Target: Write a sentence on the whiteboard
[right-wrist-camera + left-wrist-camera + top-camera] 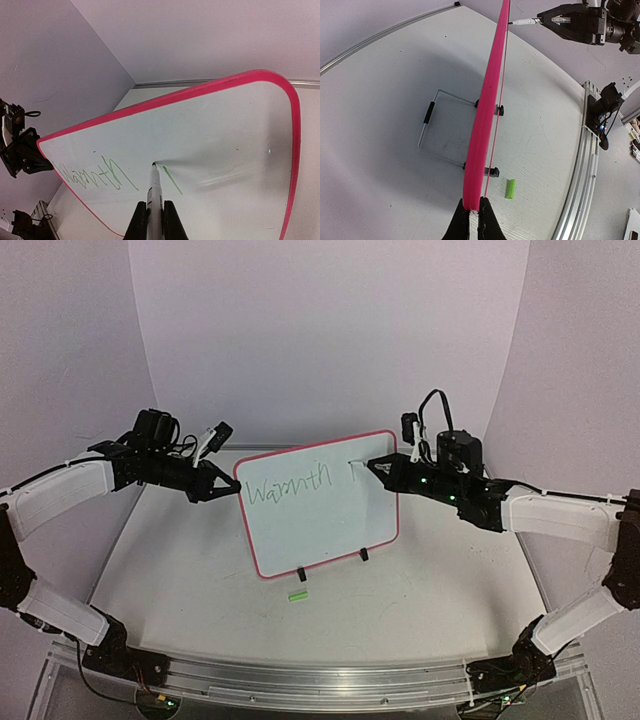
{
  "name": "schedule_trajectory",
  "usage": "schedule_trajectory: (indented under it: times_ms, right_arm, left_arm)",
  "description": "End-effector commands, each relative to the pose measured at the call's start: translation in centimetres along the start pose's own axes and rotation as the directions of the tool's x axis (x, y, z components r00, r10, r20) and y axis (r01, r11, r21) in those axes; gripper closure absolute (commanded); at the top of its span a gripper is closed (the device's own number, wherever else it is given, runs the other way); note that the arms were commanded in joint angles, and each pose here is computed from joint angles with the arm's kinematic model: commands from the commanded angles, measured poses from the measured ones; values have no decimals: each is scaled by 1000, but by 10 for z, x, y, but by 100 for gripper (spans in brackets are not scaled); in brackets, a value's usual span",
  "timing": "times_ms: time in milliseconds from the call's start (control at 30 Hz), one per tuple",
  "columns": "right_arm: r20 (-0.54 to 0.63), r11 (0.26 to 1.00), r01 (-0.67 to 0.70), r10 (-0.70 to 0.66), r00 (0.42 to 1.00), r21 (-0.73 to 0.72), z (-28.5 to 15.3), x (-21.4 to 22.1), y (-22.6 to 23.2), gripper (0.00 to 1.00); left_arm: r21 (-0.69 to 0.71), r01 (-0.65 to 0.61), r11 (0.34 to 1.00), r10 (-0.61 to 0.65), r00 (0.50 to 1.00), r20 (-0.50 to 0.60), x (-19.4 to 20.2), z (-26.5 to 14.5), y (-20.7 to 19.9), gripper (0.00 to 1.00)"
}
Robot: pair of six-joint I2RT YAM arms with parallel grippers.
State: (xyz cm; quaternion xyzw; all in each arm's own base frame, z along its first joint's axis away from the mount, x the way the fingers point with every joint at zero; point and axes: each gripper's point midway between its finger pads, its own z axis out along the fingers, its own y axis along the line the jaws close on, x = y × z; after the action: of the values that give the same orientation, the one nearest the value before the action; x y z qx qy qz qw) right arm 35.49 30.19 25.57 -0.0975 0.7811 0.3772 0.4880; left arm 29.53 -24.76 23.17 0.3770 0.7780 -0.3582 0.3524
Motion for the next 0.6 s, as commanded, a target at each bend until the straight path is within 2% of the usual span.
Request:
schedule_trajectory:
  times_ms: [0,367,567]
  right_arm:
    - [90,1000,14,-13,996,-7,1,-29,7,100]
    - [92,1000,7,-8,996,13,3,-27,3,100]
    - [134,1000,12,-11,991,-6,-16,-38,10,100]
  left_arm:
    - [8,18,1000,-17,995,-94,23,15,0,100]
    - [7,14,1000,-13,996,-91,22,14,-1,100]
    - [2,10,1000,-10,996,-88,21,13,-1,100]
